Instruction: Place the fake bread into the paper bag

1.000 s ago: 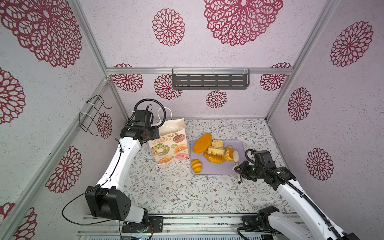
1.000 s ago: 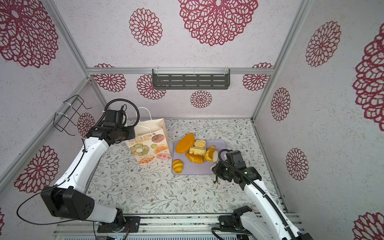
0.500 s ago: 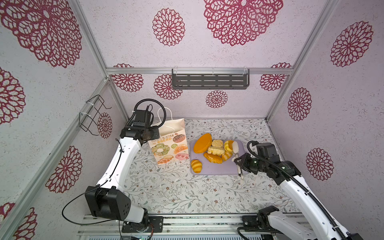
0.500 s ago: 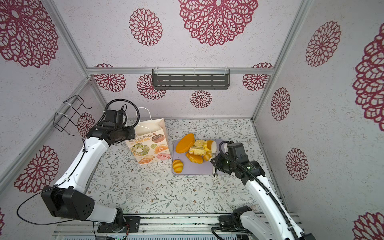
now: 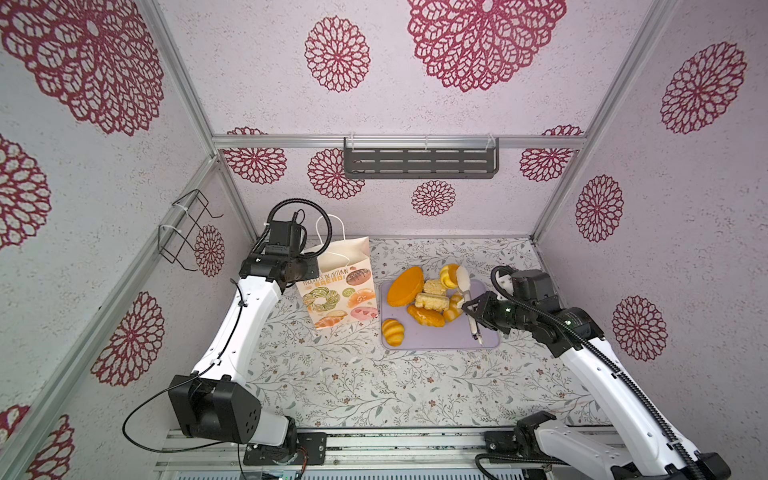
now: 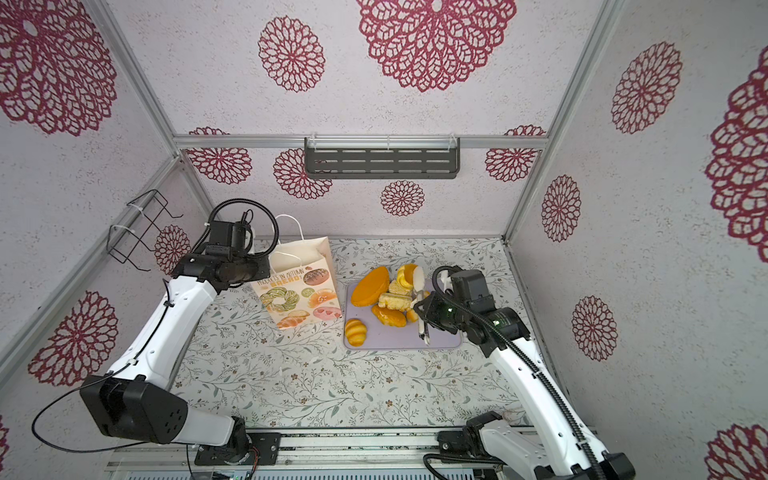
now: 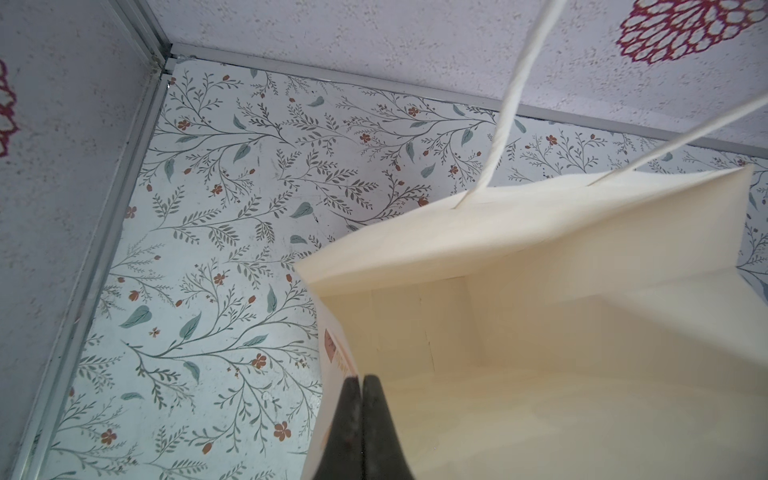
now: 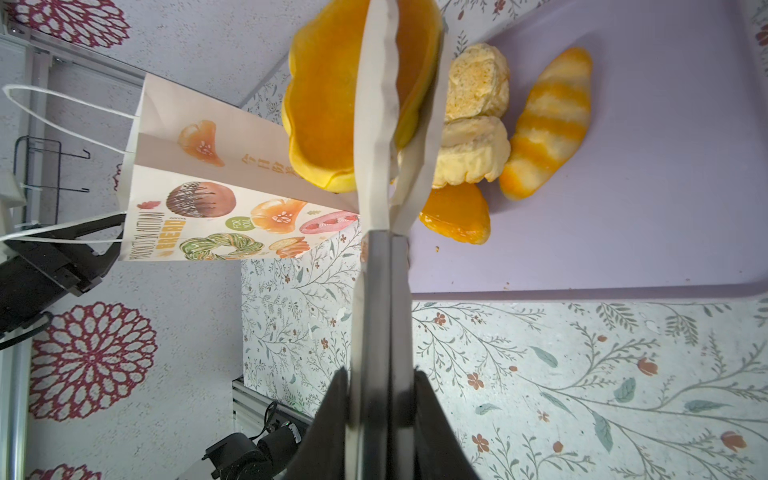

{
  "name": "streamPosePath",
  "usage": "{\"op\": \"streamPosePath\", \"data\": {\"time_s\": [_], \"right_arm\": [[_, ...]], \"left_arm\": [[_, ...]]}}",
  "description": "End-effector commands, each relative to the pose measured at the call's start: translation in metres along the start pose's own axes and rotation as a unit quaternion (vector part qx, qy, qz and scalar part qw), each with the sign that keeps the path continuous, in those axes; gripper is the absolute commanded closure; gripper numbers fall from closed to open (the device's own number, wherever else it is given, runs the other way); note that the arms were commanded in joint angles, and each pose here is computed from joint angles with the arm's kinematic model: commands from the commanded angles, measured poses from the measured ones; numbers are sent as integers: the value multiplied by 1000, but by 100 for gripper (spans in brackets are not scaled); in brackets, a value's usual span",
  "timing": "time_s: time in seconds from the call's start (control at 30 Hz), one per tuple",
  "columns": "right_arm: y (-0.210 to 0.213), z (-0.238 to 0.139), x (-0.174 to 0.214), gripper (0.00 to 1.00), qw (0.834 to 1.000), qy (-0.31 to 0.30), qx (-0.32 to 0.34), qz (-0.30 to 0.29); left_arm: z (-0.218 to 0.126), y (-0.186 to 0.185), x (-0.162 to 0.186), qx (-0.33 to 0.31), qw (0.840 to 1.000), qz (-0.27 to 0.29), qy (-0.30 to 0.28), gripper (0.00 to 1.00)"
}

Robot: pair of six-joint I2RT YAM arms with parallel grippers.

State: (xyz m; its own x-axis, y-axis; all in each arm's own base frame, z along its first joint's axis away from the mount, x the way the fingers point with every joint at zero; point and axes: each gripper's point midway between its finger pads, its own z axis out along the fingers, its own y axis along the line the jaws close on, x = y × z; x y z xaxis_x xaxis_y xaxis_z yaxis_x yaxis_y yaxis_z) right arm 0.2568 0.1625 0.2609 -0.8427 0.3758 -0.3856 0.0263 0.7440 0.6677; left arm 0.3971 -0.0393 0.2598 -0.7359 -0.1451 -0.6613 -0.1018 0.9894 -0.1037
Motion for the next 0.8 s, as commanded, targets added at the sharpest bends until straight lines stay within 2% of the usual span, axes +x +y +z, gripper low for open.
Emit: {"op": "streamPosePath", "data": {"time_s": [0.0, 0.77], "right_arm": [[36, -12, -19, 99, 998, -33, -48, -38], [152, 14, -35, 100, 983, -37, -105, -146]], "left_arm": [[-6, -4, 1, 8, 1000, 9, -6, 100], [-9, -5, 0, 10, 1000, 11, -11, 100]]}}
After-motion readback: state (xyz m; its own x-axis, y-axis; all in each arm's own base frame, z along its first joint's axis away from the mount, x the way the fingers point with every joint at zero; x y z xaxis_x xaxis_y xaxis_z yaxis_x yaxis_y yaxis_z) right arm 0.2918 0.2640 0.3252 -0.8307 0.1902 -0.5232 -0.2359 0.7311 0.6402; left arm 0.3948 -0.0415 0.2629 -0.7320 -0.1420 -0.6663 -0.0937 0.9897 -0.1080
